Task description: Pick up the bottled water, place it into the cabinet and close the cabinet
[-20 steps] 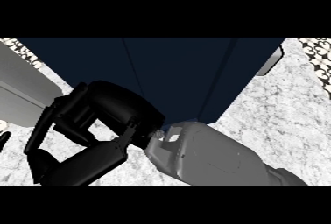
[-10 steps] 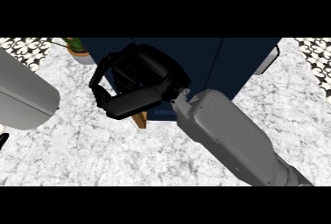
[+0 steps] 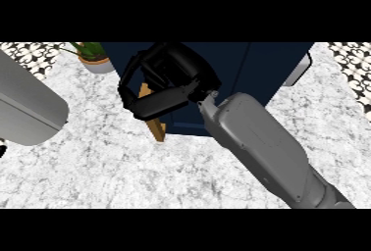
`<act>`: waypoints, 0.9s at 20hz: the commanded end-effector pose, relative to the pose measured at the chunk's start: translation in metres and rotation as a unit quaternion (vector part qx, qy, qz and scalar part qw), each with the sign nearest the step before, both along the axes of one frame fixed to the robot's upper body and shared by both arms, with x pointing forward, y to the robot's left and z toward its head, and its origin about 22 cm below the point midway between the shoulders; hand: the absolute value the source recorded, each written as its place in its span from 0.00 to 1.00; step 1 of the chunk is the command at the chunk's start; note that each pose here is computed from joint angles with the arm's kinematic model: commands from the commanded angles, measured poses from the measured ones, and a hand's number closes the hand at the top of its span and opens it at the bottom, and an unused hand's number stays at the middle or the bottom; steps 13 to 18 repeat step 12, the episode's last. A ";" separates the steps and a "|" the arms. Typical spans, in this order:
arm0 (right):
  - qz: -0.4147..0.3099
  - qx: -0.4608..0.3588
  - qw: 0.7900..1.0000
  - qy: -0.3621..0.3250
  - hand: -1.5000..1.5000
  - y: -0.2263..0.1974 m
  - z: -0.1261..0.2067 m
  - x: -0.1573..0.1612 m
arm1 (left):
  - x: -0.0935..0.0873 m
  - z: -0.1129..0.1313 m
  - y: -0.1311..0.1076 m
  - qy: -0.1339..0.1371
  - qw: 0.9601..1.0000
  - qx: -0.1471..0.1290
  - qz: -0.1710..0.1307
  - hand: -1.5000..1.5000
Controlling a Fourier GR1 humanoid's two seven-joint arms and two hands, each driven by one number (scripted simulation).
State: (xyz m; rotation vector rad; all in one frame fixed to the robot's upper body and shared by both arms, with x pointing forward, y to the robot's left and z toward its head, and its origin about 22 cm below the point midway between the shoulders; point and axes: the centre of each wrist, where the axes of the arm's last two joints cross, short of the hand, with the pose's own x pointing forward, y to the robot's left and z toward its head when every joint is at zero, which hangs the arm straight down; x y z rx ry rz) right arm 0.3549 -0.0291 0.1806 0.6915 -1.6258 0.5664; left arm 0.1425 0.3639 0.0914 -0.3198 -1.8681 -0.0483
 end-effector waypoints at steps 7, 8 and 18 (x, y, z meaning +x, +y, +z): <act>-0.145 0.001 0.989 -0.029 0.00 -0.053 0.015 0.047 | -0.001 -0.003 -0.013 0.001 1.000 -0.007 -0.012 0.00; -0.139 0.003 0.990 -0.037 0.00 -0.053 0.010 0.046 | 0.003 -0.002 -0.010 -0.010 1.000 -0.004 -0.010 0.00; -0.131 0.004 0.991 -0.034 0.00 -0.057 0.008 0.049 | 0.010 0.002 -0.019 -0.010 1.000 -0.012 -0.015 0.00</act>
